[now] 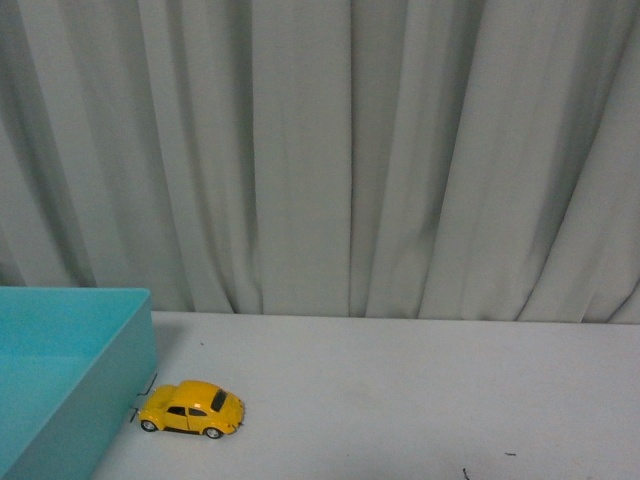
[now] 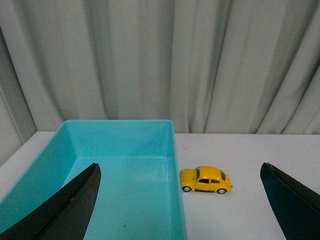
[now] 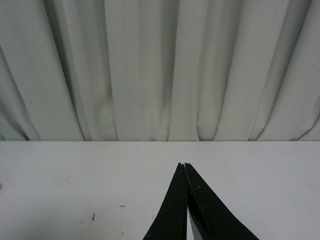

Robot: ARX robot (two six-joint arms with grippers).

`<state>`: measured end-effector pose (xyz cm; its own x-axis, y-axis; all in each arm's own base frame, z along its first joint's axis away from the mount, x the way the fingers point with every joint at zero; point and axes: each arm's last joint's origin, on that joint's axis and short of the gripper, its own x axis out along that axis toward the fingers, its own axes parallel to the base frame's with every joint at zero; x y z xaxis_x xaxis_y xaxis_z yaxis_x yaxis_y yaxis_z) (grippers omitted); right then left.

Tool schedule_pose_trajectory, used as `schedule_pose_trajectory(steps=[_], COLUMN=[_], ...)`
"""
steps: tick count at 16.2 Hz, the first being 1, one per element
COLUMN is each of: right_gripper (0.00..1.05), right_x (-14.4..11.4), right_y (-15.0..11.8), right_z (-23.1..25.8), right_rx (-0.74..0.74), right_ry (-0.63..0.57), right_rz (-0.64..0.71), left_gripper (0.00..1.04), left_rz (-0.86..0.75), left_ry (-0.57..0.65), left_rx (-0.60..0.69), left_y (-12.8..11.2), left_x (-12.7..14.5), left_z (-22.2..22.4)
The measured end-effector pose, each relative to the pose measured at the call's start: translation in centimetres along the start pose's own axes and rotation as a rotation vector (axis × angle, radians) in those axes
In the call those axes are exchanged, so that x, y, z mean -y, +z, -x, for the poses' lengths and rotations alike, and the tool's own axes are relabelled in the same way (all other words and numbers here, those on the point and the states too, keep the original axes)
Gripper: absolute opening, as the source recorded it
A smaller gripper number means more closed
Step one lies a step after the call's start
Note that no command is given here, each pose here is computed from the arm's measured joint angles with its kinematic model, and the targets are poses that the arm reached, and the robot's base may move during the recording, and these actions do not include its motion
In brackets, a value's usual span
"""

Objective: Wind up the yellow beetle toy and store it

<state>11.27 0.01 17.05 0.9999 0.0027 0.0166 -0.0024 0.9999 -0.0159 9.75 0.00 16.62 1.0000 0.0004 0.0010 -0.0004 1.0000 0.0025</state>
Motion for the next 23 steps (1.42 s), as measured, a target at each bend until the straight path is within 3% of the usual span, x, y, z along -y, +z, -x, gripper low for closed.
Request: schedule_pose_trajectory(steps=[6, 7, 11, 19, 20, 21, 22, 23], right_gripper=[0.02, 0.02, 0.02, 0.94, 1.0, 0.97, 0.98, 0.98], right_x=[0.0, 0.0, 0.0, 0.0, 0.0, 0.0, 0.0, 0.0], right_y=[-0.7, -0.2, -0.4, -0.4, -0.4, -0.4, -0.4, -0.4], right_z=[1.3, 1.6, 1.6, 1.6, 1.6, 1.6, 1.6, 1.6], right_rx=[-0.058, 0.005, -0.012, -0.013, -0.012, -0.012, -0.013, -0.012], right_ry=[0.0, 0.0, -0.003, -0.003, -0.002, -0.003, -0.004, -0.002], right_rz=[-0.001, -0.001, 0.0, -0.001, -0.001, -0.001, -0.002, -0.001], left_gripper=[0.98, 0.98, 0.98, 0.98, 0.98, 0.98, 0.98, 0.98], left_rz=[0.0, 0.0, 0.0, 0.0, 0.0, 0.036, 0.128, 0.236], left_ry=[0.0, 0.0, 0.0, 0.0, 0.0, 0.021, 0.113, 0.171], left_rx=[0.0, 0.0, 0.0, 0.0, 0.0, -0.073, -0.291, -0.356], left_y=[0.0, 0.0, 0.0, 0.0, 0.0, -0.2, 0.2, 1.6], left_x=[0.0, 0.0, 0.0, 0.0, 0.0, 0.0, 0.1, 0.0], left_z=[0.0, 0.0, 0.0, 0.0, 0.0, 0.1, -0.2, -1.2])
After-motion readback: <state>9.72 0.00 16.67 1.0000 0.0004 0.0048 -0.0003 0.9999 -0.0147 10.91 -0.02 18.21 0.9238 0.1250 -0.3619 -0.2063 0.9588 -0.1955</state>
